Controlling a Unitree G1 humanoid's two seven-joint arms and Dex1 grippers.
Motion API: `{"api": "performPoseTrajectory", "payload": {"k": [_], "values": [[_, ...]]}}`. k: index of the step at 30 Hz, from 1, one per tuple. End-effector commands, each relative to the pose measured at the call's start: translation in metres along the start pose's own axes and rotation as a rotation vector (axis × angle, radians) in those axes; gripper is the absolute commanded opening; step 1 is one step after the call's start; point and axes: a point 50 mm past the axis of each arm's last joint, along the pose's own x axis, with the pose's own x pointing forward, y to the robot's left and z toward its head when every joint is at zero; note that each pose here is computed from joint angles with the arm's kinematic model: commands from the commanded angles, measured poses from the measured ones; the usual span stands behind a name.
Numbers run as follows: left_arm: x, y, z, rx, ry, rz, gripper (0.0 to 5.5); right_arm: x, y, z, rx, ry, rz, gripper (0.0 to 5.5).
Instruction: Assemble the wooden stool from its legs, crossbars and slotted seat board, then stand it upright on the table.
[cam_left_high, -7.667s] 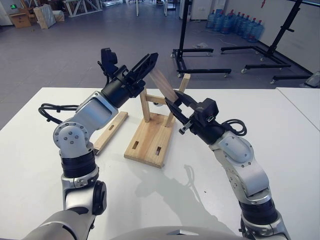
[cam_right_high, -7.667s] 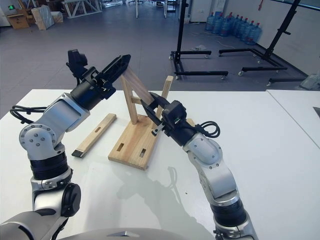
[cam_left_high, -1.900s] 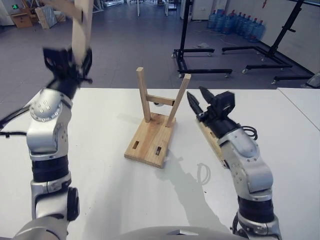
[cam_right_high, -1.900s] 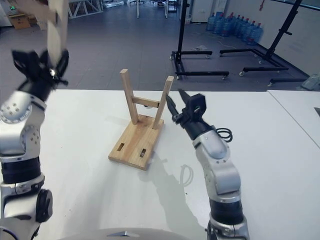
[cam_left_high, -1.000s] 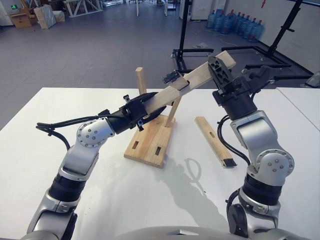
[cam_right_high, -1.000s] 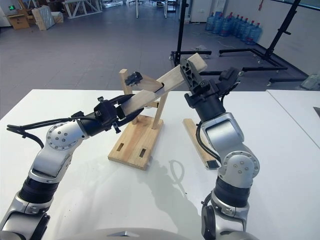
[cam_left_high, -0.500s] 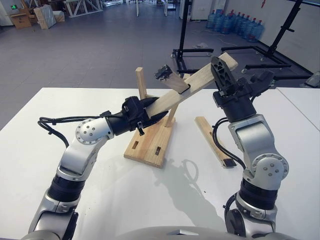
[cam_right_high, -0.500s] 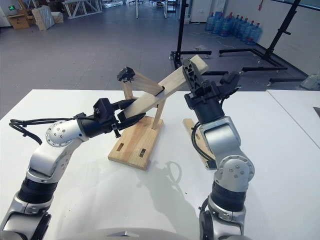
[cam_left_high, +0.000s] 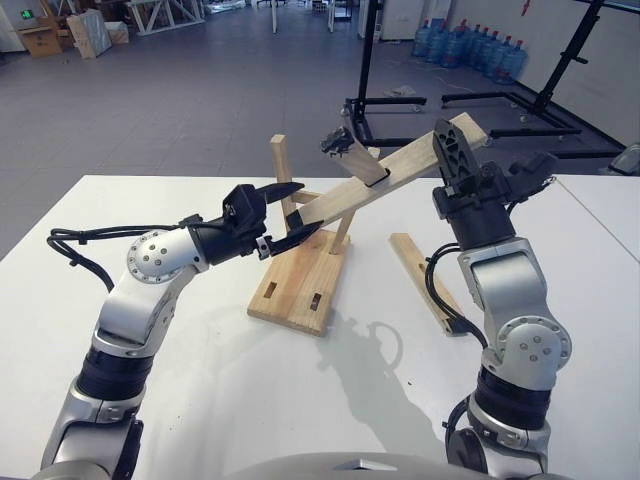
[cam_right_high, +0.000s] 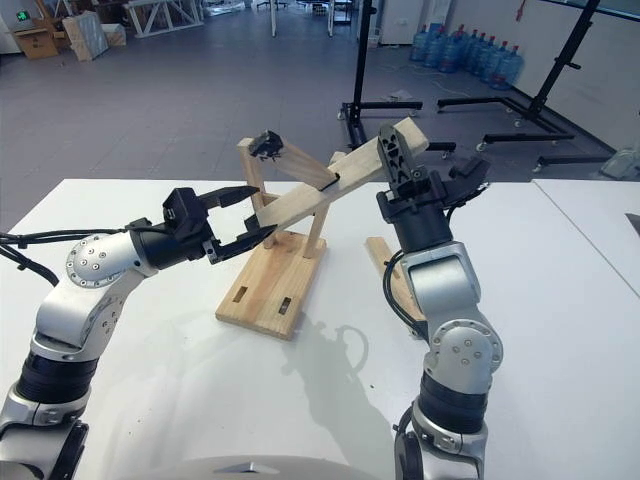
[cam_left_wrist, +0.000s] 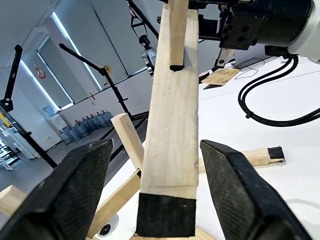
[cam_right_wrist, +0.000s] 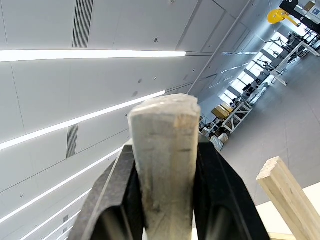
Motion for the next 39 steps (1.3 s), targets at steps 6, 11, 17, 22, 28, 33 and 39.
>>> {"api": "performPoseTrajectory", "payload": {"k": [6, 11, 17, 22, 28, 33, 39], "values": [[-0.057, 0.048, -0.067, 0.021, 0.465, 0.309, 3.16, -0.017, -0.021, 0.026, -0.102, -0.048, -0.155, 0.99], [-0.073, -0.014, -0.127, 0.038, 0.78, -0.005, 3.16, -0.017, -0.024, 0.021, -0.134, -0.007, -0.185, 0.99], [-0.051, -0.074, -0.119, 0.021, 0.682, -0.223, 3.16, -0.027, -0.027, 0.007, -0.249, 0.157, -0.19, 0.99], [-0.012, -0.081, -0.08, 0.057, 0.487, -0.152, 3.16, -0.048, -0.042, 0.014, -0.379, 0.237, -0.26, 0.99], [0.004, -0.053, -0.051, -0.04, 0.265, 0.163, 3.16, -0.047, -0.053, 0.031, -0.509, 0.28, -0.242, 0.99], [-0.013, 0.018, -0.029, -0.158, 0.079, 0.651, 3.16, -0.046, -0.051, 0.024, -0.48, 0.249, -0.238, 0.99], [-0.019, 0.022, -0.034, -0.184, 0.081, 0.792, 3.16, -0.041, -0.047, 0.008, -0.411, 0.232, -0.23, 0.99]]}}
